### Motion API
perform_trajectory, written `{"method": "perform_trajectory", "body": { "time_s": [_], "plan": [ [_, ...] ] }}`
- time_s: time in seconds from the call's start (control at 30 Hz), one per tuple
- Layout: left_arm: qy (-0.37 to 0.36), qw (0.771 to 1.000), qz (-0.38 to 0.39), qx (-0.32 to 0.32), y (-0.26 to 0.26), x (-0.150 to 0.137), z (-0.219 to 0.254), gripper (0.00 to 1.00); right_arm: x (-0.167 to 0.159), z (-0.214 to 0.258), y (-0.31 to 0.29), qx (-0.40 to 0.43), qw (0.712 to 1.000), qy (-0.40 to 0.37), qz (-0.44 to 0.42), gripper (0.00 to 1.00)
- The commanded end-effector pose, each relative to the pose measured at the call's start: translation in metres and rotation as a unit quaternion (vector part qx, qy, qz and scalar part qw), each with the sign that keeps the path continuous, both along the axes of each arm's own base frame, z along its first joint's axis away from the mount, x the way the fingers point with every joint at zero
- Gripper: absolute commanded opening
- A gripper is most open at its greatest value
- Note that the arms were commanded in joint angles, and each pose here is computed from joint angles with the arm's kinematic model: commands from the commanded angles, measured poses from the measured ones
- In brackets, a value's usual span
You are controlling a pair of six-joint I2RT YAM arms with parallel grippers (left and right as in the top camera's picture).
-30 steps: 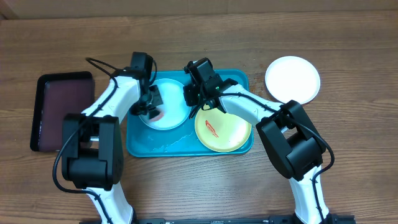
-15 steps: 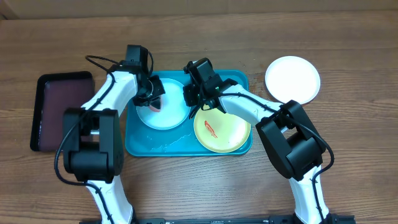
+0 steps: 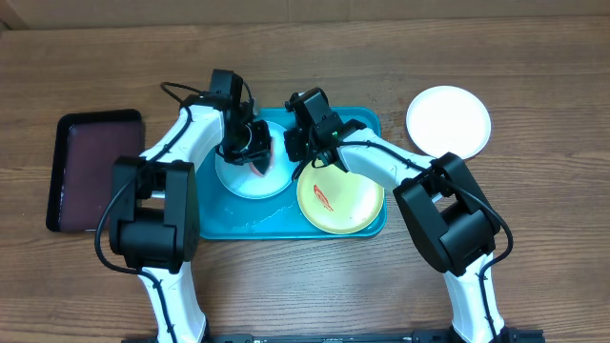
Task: Clean dirty plates on tray and stack at the side
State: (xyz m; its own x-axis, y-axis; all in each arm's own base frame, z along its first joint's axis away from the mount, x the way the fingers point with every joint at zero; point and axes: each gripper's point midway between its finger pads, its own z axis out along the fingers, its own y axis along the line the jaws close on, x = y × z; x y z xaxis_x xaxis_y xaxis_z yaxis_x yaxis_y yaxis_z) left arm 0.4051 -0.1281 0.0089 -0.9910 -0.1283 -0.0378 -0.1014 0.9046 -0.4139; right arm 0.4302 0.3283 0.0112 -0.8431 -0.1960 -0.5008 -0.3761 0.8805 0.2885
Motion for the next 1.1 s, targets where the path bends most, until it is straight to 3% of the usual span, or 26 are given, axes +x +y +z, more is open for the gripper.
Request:
{"method": "perform_trajectory", "body": {
  "time_s": [0.0, 0.17, 0.27, 0.43, 0.67, 0.87, 1.07],
  "plan": [
    [0.053, 0.991, -0.095, -0.076, -0.037, -0.043, -0.018, 0.04, -0.013, -0.018, 0.006, -0.006, 1.0, 0.023, 0.011, 0.04],
    [0.085, 0.994, -0.066, -0.005, -0.004, -0.05, -0.029, 0.04, -0.012, -0.018, 0.006, -0.006, 1.0, 0.022, 0.011, 0.04],
    [0.117, 0.99, -0.003, 0.077, 0.034, -0.054, -0.038, 0.04, -0.012, -0.018, 0.006, -0.006, 1.0, 0.022, 0.011, 0.04],
    [0.149, 0.962, 0.086, 0.211, 0.104, -0.061, -0.04, 0.04, -0.012, -0.018, 0.006, -0.006, 1.0, 0.022, 0.011, 0.04],
    [0.139, 0.931, 0.147, 0.303, 0.164, -0.048, -0.018, 0.04, -0.011, -0.017, 0.007, -0.004, 1.0, 0.018, 0.012, 0.04],
    [0.089, 0.937, 0.171, 0.29, 0.164, -0.015, -0.005, 0.04, -0.011, -0.017, 0.007, -0.004, 1.0, 0.018, 0.012, 0.04],
    [0.041, 0.978, 0.143, 0.147, 0.103, 0.017, -0.008, 0.04, -0.009, -0.015, 0.008, -0.001, 1.0, 0.014, 0.012, 0.04]
  ]
}}
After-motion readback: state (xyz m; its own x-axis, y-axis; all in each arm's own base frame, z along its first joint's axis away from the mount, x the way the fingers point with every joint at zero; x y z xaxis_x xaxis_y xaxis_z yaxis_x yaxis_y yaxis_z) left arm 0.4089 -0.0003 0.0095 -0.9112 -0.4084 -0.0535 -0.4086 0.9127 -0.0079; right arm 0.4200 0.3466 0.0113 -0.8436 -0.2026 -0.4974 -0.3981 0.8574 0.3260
